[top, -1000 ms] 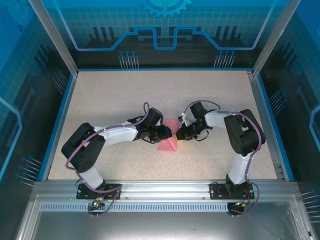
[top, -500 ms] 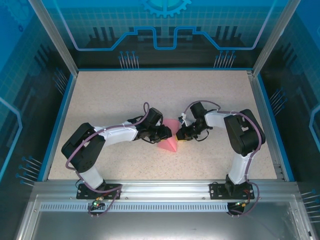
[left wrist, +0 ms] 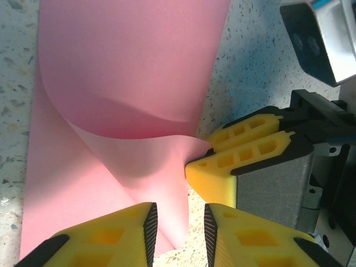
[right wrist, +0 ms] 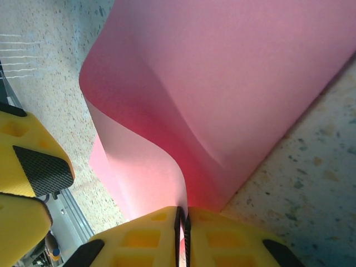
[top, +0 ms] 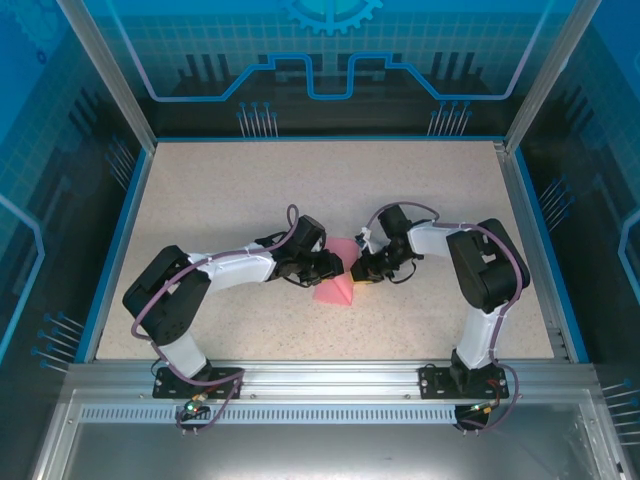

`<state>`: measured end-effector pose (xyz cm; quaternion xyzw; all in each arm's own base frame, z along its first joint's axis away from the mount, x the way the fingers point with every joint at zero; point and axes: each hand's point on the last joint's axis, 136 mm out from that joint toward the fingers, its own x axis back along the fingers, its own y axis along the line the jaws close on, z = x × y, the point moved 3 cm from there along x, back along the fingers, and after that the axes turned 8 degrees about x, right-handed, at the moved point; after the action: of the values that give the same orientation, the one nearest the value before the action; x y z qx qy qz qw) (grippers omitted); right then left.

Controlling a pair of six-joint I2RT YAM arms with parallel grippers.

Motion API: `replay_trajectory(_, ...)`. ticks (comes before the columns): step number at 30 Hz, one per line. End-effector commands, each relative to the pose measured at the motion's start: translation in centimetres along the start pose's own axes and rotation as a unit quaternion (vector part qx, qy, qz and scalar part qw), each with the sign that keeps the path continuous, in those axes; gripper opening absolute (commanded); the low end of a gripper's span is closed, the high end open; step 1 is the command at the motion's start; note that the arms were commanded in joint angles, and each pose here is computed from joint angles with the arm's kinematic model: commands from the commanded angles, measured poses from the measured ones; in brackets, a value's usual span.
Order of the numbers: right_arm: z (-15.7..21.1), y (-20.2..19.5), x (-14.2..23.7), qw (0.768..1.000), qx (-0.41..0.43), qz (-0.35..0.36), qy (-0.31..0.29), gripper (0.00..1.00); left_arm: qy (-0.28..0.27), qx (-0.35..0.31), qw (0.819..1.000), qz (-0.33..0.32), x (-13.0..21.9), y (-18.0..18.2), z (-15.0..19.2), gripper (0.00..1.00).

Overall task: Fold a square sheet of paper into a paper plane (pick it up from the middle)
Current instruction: Fold the triangle a second time at the center of the table.

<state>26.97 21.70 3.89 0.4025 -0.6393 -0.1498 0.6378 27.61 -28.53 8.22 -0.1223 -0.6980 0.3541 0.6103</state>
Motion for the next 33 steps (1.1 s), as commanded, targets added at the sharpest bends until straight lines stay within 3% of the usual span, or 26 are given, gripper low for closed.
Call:
replay_trajectory(1,0.74,0.13,-0.24,1.000,-0.013,0.005,0.004,0.13,-0.002,-0.011,1.000,-0.001,0.47,-0.27,0.35,0.31)
replay_trajectory(17,0.24,-0.18,-0.08,1.000,-0.019,0.020,-0.009,0.12,-0.003,-0.012,1.000,-0.002,0.65,-0.28,0.37,0.30)
replay_trajectory(33,0.22,-0.10,0.06,1.000,-0.017,0.022,-0.010,0.10,-0.004,-0.010,1.000,0.000,0.50,-0.36,0.30,0.16)
